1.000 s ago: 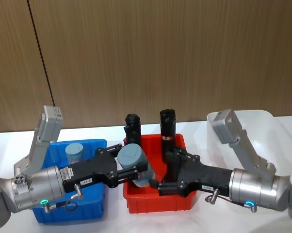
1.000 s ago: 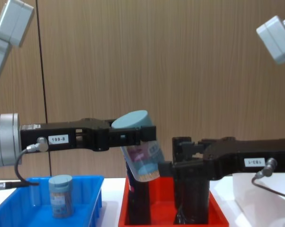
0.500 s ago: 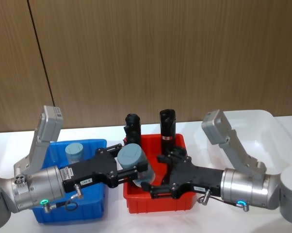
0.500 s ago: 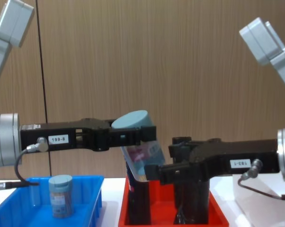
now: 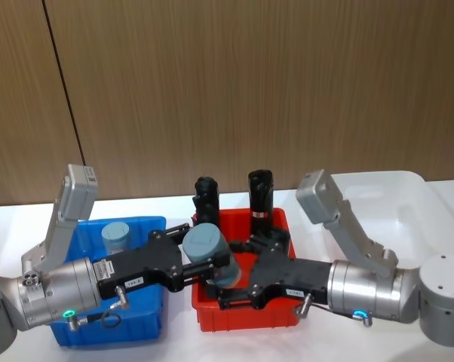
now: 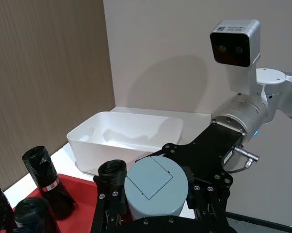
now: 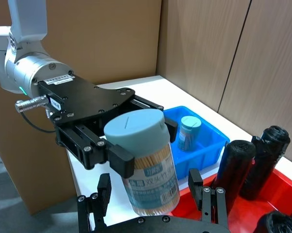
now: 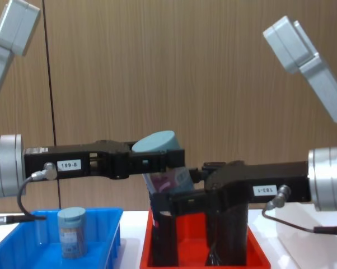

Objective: Pick the cotton swabs from the blue box and place them into the white box.

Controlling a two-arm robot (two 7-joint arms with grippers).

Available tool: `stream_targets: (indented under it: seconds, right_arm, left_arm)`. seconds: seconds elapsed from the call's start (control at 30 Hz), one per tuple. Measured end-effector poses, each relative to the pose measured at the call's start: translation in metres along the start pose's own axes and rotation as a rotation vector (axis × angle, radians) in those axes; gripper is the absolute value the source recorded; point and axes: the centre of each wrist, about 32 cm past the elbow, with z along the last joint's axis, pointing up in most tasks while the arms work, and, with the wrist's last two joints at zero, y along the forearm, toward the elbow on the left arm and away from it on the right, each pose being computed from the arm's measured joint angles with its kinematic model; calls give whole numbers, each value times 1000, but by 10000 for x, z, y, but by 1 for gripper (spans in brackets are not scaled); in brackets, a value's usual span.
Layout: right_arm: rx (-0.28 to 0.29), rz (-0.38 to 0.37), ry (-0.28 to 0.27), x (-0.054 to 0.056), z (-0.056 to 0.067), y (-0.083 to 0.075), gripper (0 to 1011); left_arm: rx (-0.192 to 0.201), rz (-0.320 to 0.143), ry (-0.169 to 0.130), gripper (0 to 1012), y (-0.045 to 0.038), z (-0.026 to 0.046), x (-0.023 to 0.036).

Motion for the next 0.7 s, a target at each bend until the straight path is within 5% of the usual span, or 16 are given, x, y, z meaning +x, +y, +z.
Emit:
stream_targets:
  seconds: [0.3, 0.7]
  right_arm:
    - [2, 6, -9, -25, 27, 66, 989]
    - [0, 11, -21, -51, 50, 120, 688]
  left_arm:
    - [0, 0, 0, 663, 0, 0, 0]
    - [0, -1, 0, 663, 0, 0, 0]
